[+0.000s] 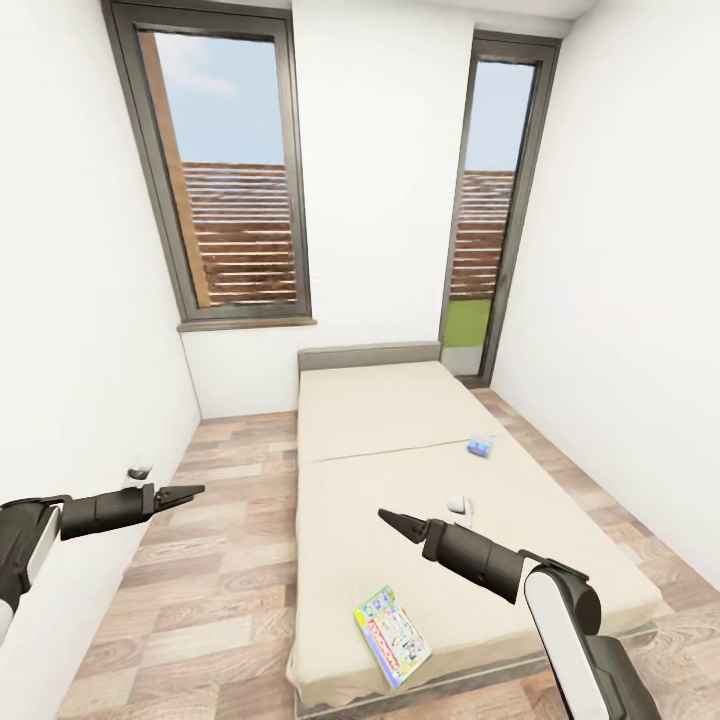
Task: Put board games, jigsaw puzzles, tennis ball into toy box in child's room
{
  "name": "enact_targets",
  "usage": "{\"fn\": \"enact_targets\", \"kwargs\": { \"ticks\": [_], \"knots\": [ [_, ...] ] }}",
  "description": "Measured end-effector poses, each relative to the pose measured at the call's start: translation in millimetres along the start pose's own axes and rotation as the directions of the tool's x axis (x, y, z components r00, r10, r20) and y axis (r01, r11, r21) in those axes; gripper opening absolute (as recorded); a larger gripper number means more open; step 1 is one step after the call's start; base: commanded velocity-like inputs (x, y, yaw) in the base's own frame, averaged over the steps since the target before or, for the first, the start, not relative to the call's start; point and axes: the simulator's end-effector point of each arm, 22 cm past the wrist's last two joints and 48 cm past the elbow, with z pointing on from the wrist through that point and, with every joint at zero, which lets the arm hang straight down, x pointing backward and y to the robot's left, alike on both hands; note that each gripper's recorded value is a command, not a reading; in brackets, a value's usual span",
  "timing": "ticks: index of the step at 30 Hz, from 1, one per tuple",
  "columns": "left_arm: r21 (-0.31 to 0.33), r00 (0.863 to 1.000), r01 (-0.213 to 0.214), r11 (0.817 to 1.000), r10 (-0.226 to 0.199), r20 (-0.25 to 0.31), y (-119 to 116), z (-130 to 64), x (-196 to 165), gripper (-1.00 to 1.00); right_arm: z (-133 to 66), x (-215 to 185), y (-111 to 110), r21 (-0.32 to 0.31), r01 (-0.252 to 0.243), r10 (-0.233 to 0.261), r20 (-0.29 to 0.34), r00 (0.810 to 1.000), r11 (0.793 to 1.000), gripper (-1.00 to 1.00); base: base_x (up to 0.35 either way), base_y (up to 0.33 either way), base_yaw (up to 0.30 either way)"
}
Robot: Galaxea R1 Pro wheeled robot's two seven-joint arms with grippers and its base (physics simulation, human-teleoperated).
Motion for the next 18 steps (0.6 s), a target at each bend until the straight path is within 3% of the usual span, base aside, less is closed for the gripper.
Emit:
{"fn": "enact_targets", "kwargs": {
  "ticks": [18],
  "knots": [
    [0.011, 1.0, 0.003, 1.0, -0.003, -0.003, -3.0, 6.1, 2.3, 1.0, 0.2, -0.5, 0.3, 0.001, 0.002, -0.002, 0.002, 1.0, 1.0, 1.0, -0.006, 0.004, 0.0]
  ]
}}
